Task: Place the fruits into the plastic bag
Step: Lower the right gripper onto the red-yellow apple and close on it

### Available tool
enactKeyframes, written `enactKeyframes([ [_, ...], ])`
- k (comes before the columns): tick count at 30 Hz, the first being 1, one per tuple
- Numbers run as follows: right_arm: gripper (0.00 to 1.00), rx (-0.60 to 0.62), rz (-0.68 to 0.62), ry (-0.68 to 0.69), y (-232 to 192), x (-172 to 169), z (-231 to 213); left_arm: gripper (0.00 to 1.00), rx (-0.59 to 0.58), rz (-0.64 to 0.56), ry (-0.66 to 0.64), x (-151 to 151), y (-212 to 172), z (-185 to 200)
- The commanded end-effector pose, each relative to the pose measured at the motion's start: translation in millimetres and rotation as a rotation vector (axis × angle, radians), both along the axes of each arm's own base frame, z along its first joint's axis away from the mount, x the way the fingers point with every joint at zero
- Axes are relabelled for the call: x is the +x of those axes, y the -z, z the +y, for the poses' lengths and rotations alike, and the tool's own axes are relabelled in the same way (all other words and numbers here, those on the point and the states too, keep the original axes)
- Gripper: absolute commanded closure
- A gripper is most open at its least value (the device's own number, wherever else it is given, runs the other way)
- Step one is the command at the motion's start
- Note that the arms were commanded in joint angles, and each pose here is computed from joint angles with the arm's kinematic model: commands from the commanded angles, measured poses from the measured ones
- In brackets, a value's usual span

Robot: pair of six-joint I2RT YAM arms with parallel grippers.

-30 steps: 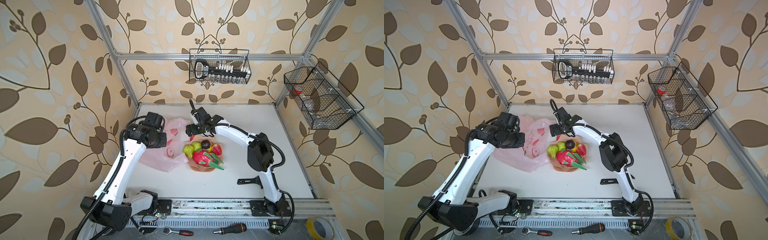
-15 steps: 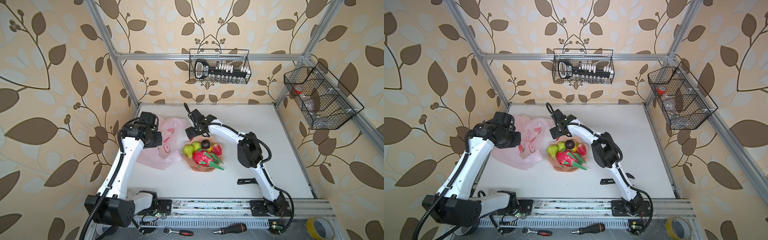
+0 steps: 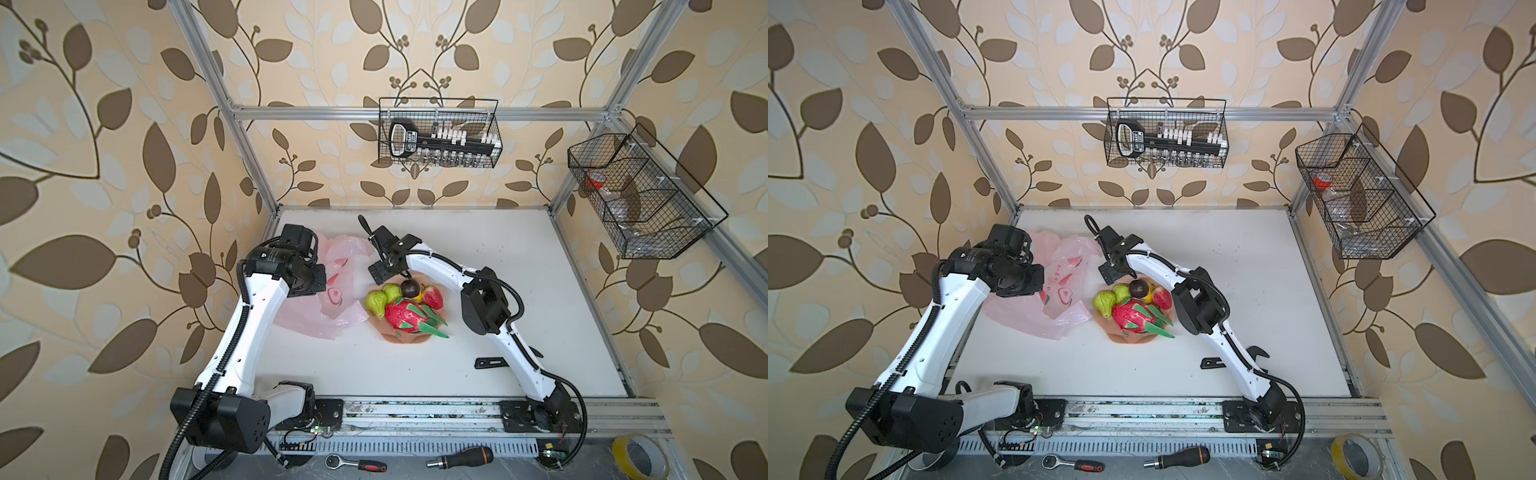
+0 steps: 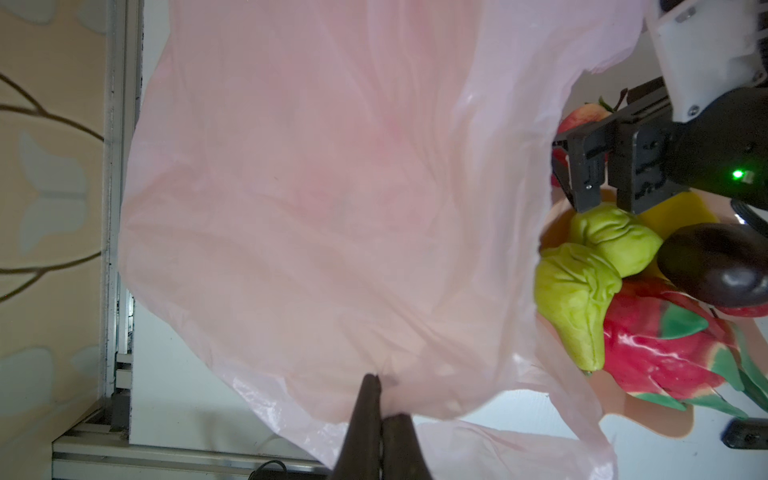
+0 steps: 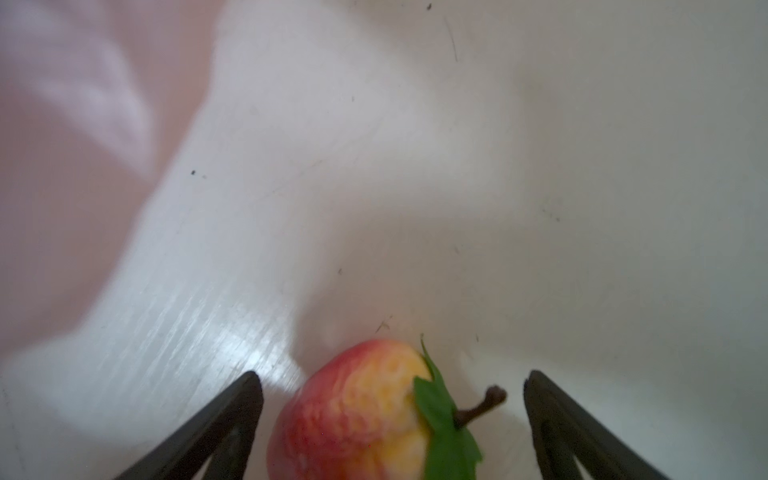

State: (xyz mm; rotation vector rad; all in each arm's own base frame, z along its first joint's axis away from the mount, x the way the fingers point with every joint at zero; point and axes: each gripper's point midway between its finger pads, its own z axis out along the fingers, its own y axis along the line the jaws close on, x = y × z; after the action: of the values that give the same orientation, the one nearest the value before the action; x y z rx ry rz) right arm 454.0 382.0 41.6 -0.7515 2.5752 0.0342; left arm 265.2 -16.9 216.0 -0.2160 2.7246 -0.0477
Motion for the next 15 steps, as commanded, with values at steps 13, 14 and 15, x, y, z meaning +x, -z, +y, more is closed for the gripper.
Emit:
enactKeyframes([
  [13, 0.17, -0.051, -0.039, -0.025, 7.1, 16.9, -4.4, 1.0, -0.013, -0.012, 0.031, -3.9, -2.6, -3.8],
  [14, 0.19, -0.041, -0.045, -0.021, 4.1, 17.8, -3.5, 1.0, -0.012, -0.011, 0.03, -4.0, -2.5, -3.3],
  [15, 0.21, -0.03, -0.054, -0.017, -0.2, 18.7, -1.8, 1.0, -0.011, -0.011, 0.032, -3.7, -2.5, -3.4],
])
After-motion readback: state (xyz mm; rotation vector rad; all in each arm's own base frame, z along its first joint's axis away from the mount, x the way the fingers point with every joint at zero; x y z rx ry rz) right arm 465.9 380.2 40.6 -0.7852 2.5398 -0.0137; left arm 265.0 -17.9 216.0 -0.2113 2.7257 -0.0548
